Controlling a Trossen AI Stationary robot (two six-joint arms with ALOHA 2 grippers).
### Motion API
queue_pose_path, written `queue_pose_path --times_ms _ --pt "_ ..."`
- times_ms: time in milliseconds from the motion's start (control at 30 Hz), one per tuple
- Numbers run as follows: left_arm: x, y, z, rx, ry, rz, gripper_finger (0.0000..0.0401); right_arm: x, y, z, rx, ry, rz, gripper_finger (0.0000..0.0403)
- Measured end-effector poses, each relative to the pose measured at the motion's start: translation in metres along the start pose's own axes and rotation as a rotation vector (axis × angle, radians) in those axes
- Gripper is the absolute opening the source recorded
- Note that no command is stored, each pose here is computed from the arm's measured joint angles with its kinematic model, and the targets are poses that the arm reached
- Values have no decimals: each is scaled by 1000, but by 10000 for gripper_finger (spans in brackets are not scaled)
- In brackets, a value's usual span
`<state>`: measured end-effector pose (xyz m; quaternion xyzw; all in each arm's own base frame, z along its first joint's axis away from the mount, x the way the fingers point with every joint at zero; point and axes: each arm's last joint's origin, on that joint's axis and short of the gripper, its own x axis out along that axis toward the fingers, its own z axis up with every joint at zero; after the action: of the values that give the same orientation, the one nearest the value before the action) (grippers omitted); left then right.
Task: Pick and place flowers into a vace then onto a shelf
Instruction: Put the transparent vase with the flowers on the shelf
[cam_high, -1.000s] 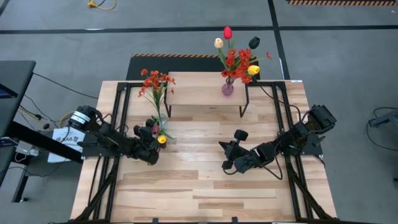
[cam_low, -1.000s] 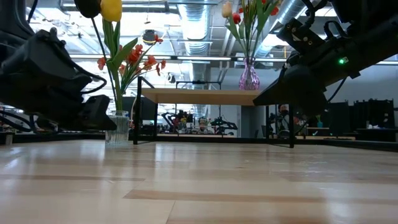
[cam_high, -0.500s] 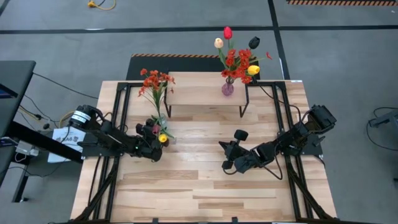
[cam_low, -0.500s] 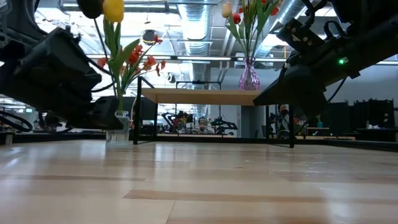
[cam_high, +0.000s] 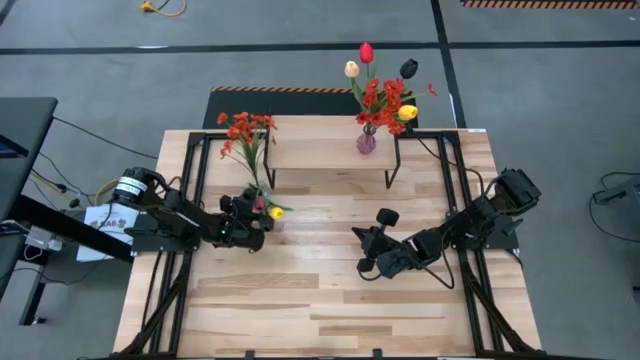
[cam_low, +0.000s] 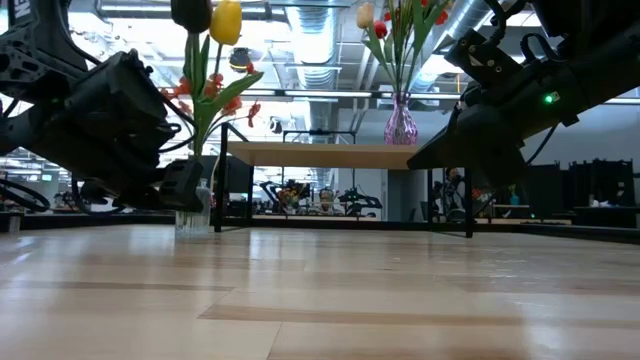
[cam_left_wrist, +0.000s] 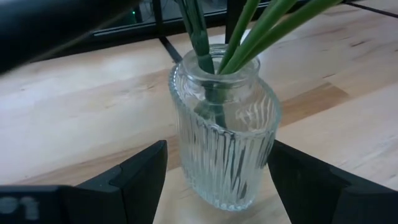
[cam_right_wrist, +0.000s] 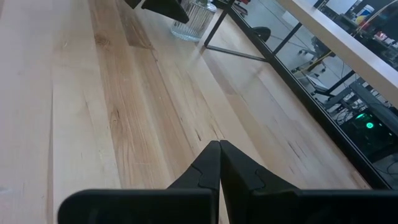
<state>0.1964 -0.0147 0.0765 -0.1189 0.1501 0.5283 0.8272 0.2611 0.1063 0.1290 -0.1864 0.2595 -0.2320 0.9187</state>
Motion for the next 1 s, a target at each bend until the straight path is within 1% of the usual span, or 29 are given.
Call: queue_pose_path --times_ms 700,833,1000 --pt "0 0 0 -22 -11 6 260 0 0 0 1 0 1 0" --pt "0 0 0 -22 -11 6 241 0 0 0 1 0 1 0" --pt "0 0 0 -21 -11 5 196 0 0 0 1 0 2 0"
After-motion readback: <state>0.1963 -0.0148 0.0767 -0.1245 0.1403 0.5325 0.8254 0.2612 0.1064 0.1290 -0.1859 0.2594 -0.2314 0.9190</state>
